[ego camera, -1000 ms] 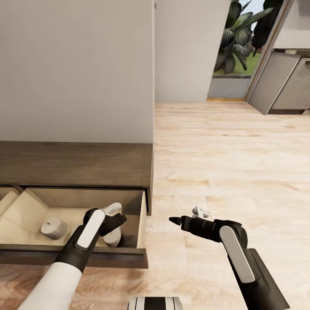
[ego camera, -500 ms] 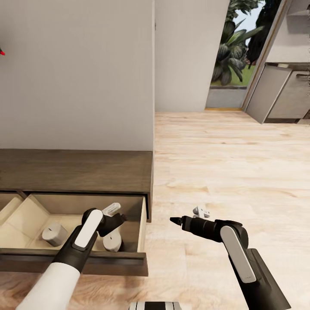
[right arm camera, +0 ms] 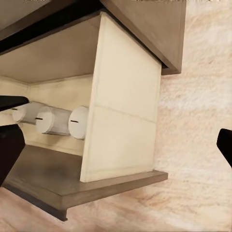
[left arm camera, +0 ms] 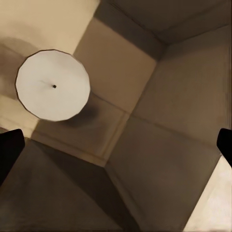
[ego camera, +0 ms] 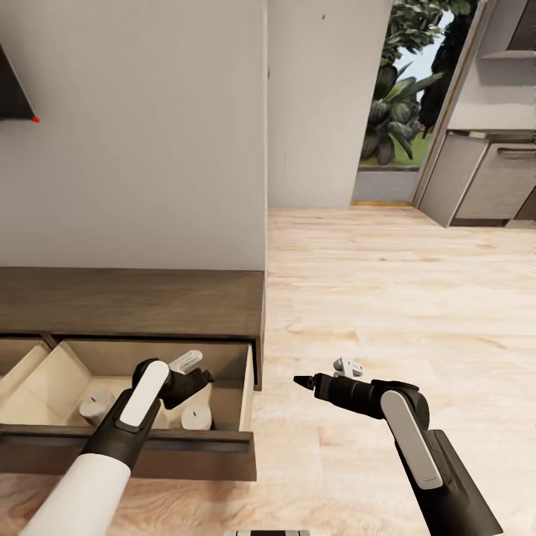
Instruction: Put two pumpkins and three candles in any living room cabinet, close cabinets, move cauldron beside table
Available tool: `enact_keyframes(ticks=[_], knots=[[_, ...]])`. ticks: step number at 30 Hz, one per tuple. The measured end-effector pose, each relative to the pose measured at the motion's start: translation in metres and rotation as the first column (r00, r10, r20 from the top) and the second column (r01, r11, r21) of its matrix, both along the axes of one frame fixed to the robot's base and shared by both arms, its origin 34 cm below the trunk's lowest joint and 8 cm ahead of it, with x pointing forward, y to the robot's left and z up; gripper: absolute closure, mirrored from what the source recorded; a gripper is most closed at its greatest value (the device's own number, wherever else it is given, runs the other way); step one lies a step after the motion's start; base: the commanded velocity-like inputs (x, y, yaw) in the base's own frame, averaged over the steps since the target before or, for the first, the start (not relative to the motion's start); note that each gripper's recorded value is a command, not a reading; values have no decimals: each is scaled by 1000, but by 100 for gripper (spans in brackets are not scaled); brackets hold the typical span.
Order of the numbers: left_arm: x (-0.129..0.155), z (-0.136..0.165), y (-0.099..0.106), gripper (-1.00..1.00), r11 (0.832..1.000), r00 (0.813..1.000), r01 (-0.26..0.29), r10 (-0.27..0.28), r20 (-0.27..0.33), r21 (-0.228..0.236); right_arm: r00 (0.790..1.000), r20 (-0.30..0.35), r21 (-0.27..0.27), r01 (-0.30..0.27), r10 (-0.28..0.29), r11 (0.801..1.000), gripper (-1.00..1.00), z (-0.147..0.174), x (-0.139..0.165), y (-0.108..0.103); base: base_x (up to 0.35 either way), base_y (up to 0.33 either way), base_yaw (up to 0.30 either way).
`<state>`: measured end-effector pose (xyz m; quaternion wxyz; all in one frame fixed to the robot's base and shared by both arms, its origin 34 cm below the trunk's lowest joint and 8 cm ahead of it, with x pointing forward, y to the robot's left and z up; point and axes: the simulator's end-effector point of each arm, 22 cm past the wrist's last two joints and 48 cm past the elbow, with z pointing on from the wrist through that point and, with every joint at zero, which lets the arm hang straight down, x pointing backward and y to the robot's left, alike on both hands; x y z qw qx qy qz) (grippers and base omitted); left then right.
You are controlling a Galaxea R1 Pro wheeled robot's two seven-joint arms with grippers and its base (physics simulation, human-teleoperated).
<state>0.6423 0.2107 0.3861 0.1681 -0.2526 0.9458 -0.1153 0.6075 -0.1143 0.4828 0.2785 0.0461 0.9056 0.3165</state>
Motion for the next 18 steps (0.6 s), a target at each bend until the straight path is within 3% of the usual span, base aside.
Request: enact_keyframes(ticks=[18], knots=[[17,63,-1,-100,1000,992,12,-12,123,0,997,74,1,-1,1,1000,-100,41,0,1,-4,0,0]])
